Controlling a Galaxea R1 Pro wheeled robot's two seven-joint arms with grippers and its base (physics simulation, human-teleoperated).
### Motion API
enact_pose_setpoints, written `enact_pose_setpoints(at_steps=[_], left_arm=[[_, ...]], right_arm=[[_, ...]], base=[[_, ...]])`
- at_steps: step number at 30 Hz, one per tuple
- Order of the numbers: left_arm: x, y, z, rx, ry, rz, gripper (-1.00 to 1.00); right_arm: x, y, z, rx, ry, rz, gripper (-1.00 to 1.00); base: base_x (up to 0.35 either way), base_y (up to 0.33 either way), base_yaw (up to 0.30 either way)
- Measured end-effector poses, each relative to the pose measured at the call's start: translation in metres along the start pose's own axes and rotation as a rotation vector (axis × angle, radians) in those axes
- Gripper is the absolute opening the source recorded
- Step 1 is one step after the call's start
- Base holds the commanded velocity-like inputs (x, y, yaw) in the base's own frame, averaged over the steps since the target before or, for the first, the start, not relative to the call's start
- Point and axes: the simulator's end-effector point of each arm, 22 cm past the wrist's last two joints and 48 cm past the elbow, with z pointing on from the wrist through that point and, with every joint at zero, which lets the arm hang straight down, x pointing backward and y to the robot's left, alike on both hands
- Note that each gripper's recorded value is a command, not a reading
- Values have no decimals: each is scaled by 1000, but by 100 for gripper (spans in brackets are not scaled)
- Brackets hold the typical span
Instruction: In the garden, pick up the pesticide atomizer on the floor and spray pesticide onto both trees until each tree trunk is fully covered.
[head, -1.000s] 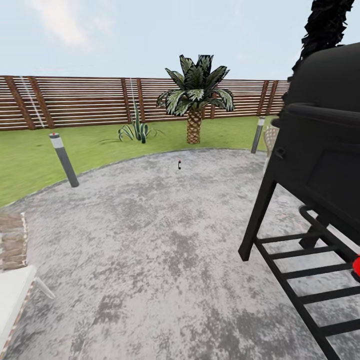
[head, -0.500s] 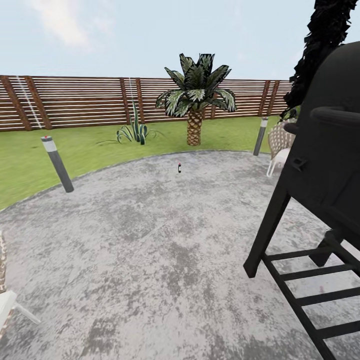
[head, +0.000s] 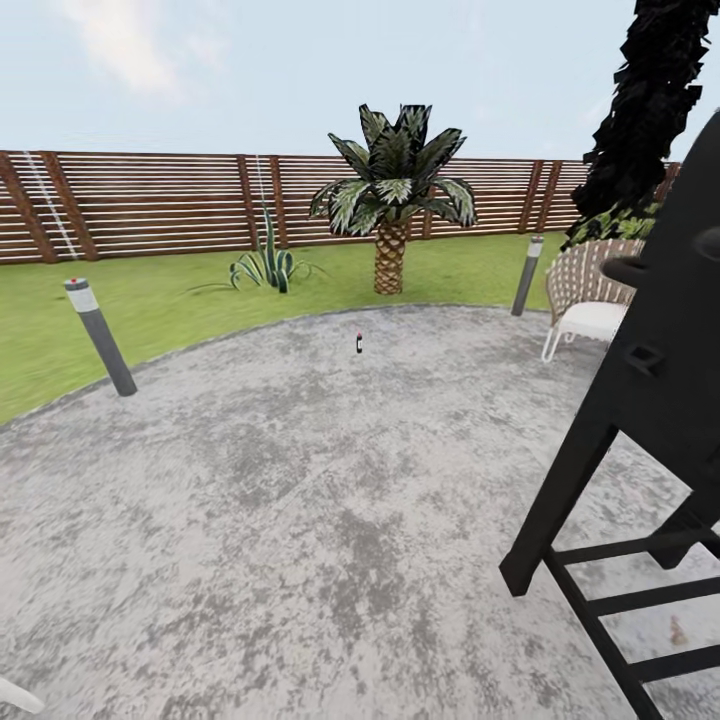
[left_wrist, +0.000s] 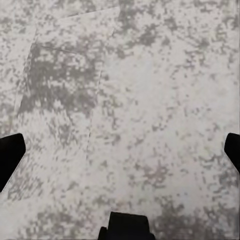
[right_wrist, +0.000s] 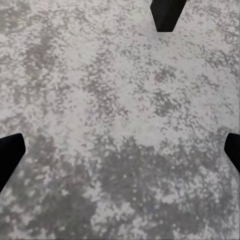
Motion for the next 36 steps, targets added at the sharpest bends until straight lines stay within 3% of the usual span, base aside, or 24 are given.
enact_pose_setpoints(at_steps=[36], left_arm=[[0,0,0,0,0,0,100]], right_arm=[[0,0,0,0,0,0,100]], base=[[336,2,0]])
